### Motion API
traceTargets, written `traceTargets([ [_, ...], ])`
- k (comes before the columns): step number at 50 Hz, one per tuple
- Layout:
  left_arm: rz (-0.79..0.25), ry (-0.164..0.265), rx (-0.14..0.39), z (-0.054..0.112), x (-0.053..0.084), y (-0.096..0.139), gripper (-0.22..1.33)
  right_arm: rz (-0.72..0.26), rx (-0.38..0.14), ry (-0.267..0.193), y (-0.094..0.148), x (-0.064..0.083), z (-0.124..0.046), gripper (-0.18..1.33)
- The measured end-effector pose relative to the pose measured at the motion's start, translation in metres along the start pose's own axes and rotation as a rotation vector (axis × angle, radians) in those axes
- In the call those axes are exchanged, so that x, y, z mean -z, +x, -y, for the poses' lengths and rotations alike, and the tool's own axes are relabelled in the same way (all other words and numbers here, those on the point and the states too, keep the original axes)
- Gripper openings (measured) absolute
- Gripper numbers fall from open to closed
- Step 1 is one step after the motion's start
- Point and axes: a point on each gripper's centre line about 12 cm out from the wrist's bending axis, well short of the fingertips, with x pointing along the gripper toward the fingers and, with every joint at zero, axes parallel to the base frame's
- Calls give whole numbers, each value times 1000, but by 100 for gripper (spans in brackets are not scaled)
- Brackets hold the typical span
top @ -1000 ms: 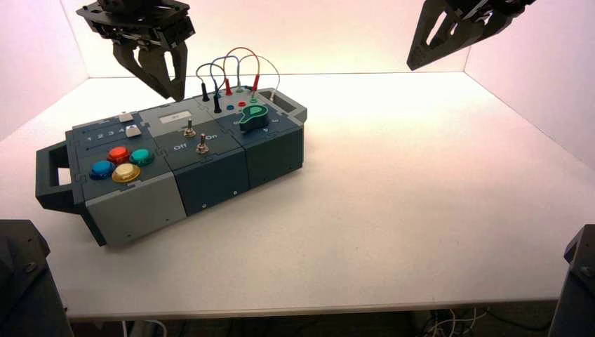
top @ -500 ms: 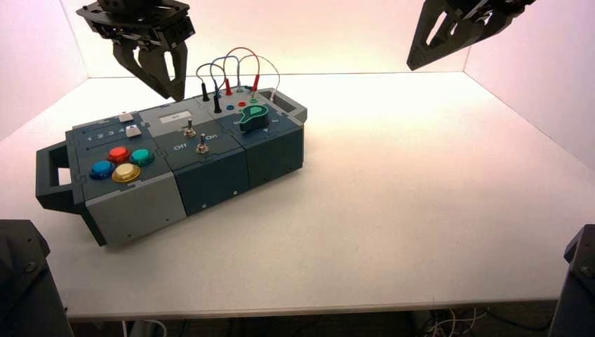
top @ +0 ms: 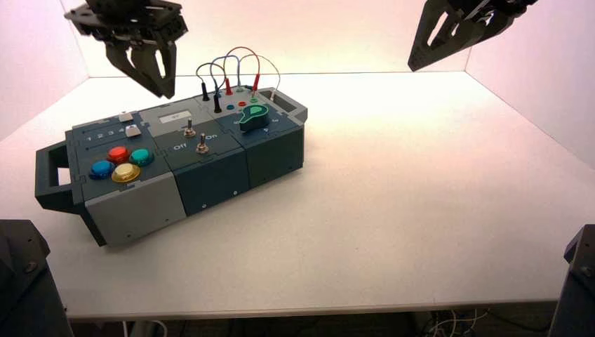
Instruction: Move the bottom slider to position 1.
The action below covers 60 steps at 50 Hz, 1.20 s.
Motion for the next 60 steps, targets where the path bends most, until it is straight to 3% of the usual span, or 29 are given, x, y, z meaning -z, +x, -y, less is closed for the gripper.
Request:
traceTargets([
  [4,-12,-35,16,1,-2,2,29,-2,0,0,0,0,0,95],
  [8,-13,-63,33,2,-7,4,10,-3,0,0,1,0,0,95],
  [9,-16,-78,42,3,-9,6,-5,-3,0,0,1,0,0,95],
  [13,-16,-120,59,4,-12,8,-16,-11,-1,0,2,1,0,95],
  [23,45,-311,111,9,-17,12,-16,-23,-2,0,5,2,0,95],
  [27,65,-366,117,10,-17,14,-16,-26,-2,0,5,2,0,95],
  [43,87,-509,104,6,-11,25,-16,-28,-25,-20,5,2,-8,95],
  [51,121,-626,76,-13,-10,30,-16,-30,-48,-54,5,2,-17,95],
  [60,123,-697,50,-29,-2,31,-17,-31,-52,-59,5,2,-18,95],
])
